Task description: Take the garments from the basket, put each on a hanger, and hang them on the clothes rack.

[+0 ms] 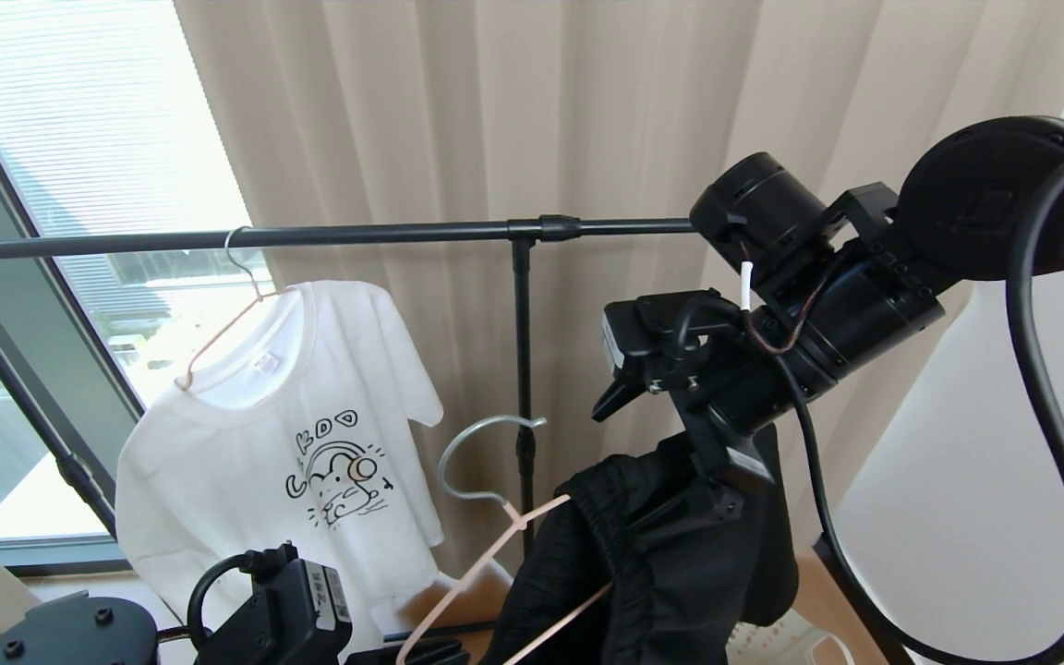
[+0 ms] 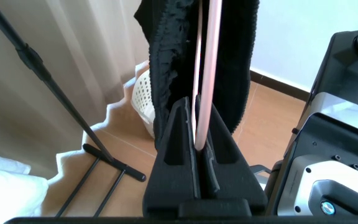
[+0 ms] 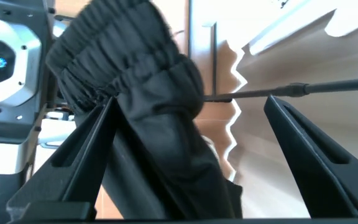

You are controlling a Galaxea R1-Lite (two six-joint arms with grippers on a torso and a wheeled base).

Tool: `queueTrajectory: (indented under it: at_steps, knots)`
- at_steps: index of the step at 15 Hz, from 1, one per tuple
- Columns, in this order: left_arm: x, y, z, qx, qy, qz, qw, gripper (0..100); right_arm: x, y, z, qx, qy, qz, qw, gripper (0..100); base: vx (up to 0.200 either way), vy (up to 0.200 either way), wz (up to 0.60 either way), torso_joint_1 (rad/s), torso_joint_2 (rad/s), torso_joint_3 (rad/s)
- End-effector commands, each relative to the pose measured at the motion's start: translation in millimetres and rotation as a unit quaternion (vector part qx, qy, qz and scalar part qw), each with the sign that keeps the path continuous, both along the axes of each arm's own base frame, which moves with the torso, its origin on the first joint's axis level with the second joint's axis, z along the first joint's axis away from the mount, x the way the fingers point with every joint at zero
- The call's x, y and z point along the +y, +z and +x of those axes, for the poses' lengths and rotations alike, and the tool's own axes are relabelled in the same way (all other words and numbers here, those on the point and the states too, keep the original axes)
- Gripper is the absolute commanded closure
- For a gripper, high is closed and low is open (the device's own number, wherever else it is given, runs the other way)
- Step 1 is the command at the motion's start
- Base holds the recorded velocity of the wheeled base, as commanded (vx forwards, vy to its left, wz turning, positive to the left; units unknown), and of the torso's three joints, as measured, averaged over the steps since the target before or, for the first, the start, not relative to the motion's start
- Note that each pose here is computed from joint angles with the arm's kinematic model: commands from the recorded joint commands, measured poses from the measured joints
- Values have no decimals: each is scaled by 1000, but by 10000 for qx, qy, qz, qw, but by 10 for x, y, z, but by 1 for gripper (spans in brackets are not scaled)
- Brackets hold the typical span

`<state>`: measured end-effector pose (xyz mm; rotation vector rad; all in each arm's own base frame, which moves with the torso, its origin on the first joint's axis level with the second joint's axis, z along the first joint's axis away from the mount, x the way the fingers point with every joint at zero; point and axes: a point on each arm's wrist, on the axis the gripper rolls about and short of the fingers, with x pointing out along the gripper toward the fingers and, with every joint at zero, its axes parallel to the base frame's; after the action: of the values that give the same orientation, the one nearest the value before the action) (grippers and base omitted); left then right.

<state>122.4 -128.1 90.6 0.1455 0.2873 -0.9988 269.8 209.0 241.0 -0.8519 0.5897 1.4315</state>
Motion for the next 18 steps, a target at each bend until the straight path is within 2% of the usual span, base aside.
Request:
queueTrajectory:
  at_steps: [1,5,8,11,14,18]
  knots:
    - [-3,-8,4,12,3,18,10000,100,-29,74,-110,-14,73,10,10000,0,0,0,0,0,0,0]
    - [-4,0,1,-9,-5,-4,10000,100,3,99,-241,120,234,-92,9996,0,0,0,0,0,0,0]
    - [-7,6,-7,-26,-30,-11,10000,100,61,4,-279,246,341,-192,9989,0,0,0,0,0,0,0]
    - [-11,18,-23,-48,-69,-33,10000,100,94,25,-269,135,336,-138,9992,0,0,0,0,0,0,0]
    - [-9,16,-21,-43,-61,-27,10000,100,-56,120,-225,-8,103,-29,9999,0,0,0,0,0,0,0]
    - [-11,12,-22,-32,-69,-16,10000,100,-210,303,-311,-231,-18,140,9996,0,0,0,0,0,0,0]
